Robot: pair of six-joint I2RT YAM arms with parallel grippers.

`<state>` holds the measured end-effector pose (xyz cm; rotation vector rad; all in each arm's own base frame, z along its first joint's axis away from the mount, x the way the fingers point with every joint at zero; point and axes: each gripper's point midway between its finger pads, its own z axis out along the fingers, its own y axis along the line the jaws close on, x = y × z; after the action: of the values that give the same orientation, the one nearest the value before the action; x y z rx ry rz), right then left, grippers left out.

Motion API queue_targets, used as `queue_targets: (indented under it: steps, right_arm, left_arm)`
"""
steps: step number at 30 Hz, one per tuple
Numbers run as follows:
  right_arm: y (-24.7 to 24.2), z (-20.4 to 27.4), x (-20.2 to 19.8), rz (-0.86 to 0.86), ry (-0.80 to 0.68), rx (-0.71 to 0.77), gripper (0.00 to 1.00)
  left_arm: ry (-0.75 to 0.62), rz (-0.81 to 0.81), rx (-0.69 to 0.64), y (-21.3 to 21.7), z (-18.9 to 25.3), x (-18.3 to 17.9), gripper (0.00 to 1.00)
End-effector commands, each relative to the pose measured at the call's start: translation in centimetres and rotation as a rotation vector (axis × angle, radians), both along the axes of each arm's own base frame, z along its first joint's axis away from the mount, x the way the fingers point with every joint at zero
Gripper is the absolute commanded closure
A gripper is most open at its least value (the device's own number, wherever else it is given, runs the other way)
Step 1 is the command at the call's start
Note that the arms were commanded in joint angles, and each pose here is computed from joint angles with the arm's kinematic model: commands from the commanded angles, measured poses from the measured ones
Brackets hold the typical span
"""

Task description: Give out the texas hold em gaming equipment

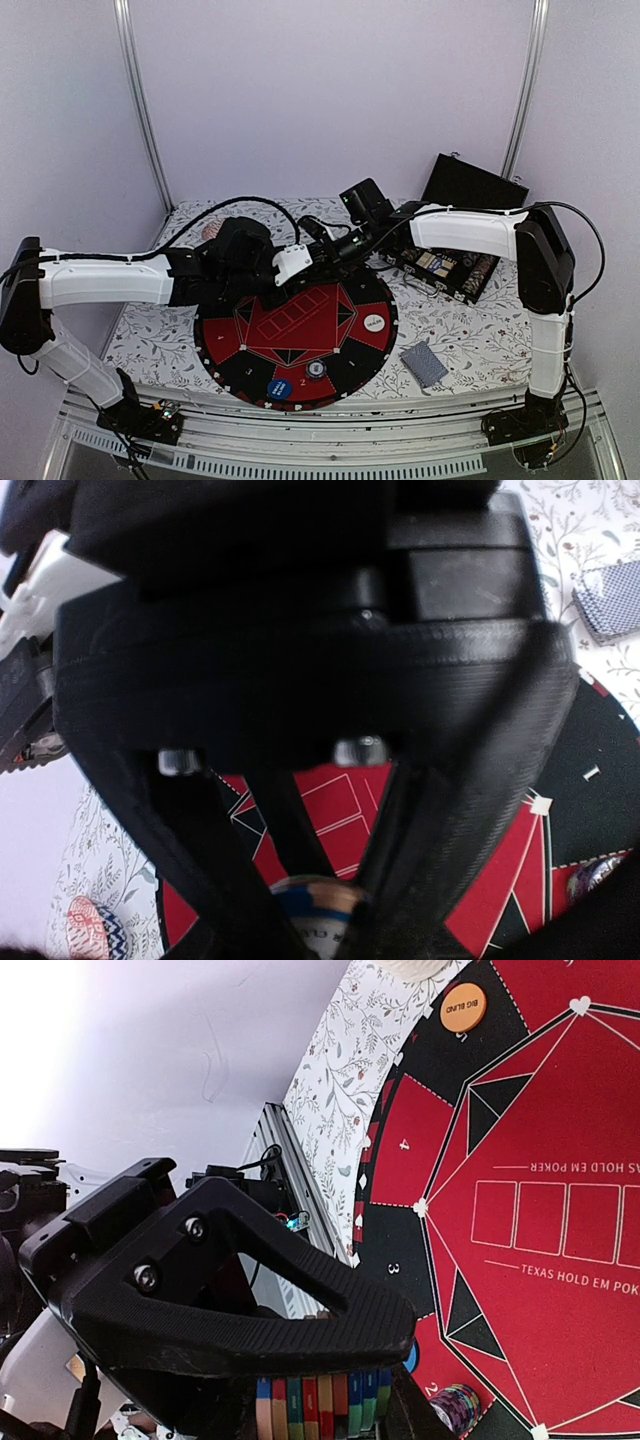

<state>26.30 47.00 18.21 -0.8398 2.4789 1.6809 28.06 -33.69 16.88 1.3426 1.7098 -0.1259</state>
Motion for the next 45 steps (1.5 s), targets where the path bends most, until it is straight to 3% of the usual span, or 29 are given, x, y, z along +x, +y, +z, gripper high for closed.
queue_targets:
  steps: [1,7,15,24,28,37,45]
  right_arm:
    - [0.2,1.3,-1.1,0.049,-0.033,0.046,0.98]
    - [0.7,-0.3,-0.7,0.059,-0.026,0.031,0.97]
    - [3.0,-5.8,1.2,0.060,0.025,-0.002,0.96]
    - [4.0,-12.9,2.0,0.052,0.116,-0.079,0.91]
    - [2.9,-14.1,3.4,-0.006,0.087,-0.132,0.82]
    - [0.3,-15.1,4.8,-0.073,0.054,-0.208,0.50]
    - [-1.2,-12.5,6.0,-0.118,0.008,-0.189,0.38]
  left_arm:
    - [0.004,0.012,-0.078,-0.1,1.9,0.4,1.00]
    - [0.087,0.086,-0.079,1.4,-0.1,0.9,1.00]
    - [0.218,0.299,-0.079,5.6,-7.0,2.0,1.00]
    - [0.331,0.326,-0.034,4.7,-12.5,2.7,1.00]
    - [0.399,0.359,-0.029,4.6,-14.7,2.8,1.00]
    - [0.452,0.377,0.009,5.2,-17.3,2.4,1.00]
    - [0.507,0.381,0.010,5.4,-18.2,2.1,1.00]
